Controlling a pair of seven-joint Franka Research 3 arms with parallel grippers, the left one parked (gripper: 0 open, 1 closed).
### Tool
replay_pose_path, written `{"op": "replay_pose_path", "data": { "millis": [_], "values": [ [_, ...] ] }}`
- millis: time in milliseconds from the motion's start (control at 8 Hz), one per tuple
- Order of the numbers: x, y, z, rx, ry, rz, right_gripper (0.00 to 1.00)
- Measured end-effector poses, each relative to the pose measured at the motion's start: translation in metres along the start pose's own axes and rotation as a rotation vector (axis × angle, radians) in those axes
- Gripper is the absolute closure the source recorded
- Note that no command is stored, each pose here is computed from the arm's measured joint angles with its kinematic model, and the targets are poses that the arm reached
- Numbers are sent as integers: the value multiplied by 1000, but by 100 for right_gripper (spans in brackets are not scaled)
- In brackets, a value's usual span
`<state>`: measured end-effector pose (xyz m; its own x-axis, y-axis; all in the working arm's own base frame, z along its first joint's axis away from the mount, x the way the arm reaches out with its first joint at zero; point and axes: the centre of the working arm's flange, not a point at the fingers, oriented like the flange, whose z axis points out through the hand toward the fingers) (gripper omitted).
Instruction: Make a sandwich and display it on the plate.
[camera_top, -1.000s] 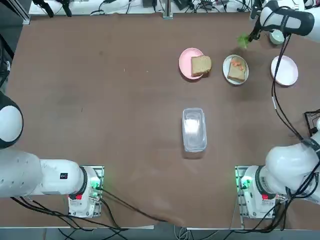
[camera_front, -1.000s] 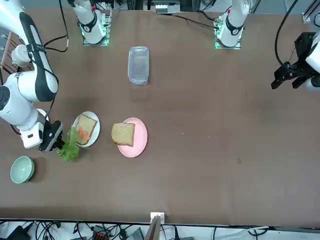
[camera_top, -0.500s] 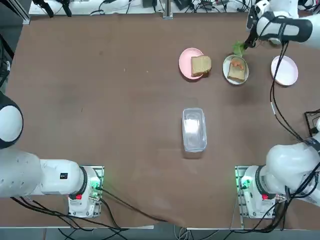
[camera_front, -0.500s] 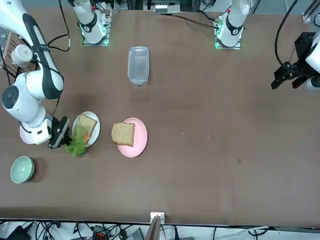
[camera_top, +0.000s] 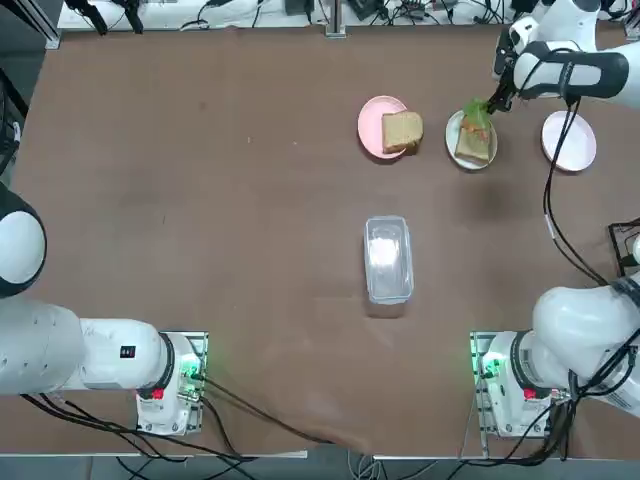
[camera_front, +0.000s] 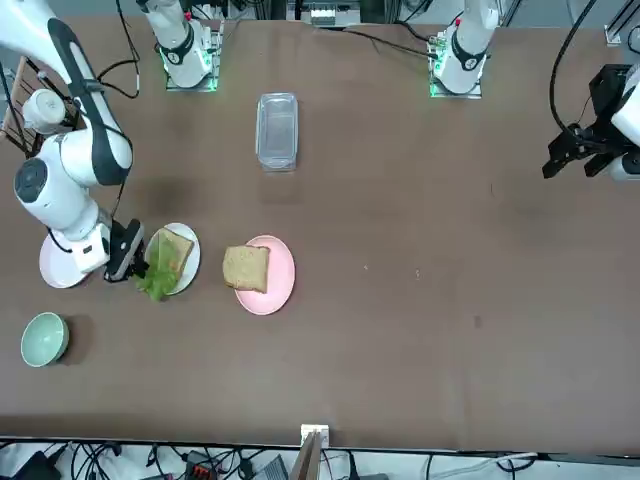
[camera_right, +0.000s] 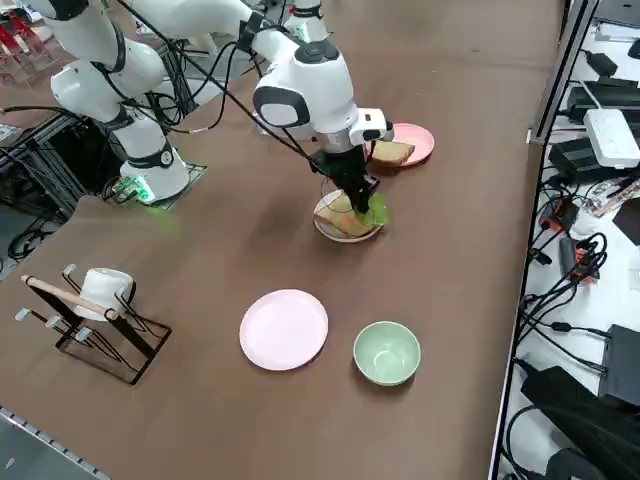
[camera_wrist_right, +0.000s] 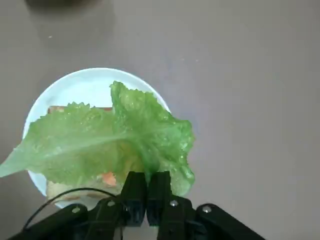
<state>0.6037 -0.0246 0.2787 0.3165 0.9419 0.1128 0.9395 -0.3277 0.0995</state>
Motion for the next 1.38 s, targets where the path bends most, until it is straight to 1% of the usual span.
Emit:
{"op": "replay_pose_path", "data": {
  "millis": [250, 625, 750, 1250, 1375],
  "values": [
    [0, -10, 6, 15, -8, -16, 95],
    [-8, -16, 13, 11, -1, -37, 95],
    [-11, -16, 14, 11, -1, -42, 93],
    [-11, -16, 19, 4, 13, -52, 89],
    [-12, -17, 23, 9, 16, -59, 84]
  ]
}}
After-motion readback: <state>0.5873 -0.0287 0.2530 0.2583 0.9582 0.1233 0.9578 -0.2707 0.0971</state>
